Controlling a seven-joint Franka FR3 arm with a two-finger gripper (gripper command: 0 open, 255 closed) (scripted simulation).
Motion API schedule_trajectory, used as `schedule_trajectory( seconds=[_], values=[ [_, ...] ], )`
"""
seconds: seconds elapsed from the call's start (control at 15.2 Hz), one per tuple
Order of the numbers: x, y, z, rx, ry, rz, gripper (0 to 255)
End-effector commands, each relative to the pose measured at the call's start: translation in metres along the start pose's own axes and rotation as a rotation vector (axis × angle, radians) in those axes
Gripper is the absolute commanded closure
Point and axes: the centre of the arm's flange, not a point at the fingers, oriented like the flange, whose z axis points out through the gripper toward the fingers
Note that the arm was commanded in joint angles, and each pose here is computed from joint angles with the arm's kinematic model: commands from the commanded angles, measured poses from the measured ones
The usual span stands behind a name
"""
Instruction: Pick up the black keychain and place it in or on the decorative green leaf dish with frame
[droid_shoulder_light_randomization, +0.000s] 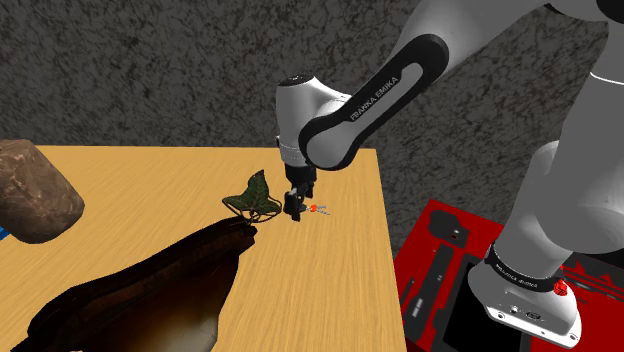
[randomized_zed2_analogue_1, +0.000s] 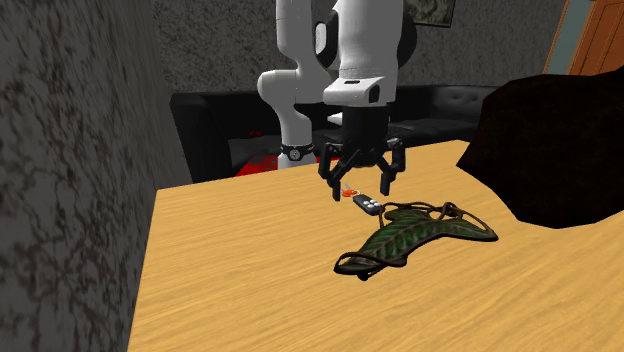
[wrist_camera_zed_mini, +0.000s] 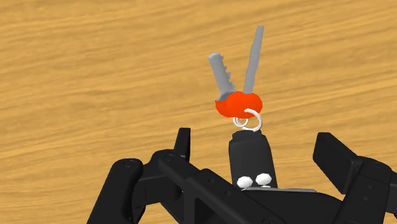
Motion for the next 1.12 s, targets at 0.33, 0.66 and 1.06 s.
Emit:
schedule_trajectory(
  seconds=[0.33,0.66,1.06],
  values=[
    [0.001,0.000,-0.001,0.000,0.000,0.000,255],
    [0.000,0.000,0.000,0.000,0.000,0.000,255],
    [0.001,0.000,-0.032,0.000,0.000,0.000,255]
  ],
)
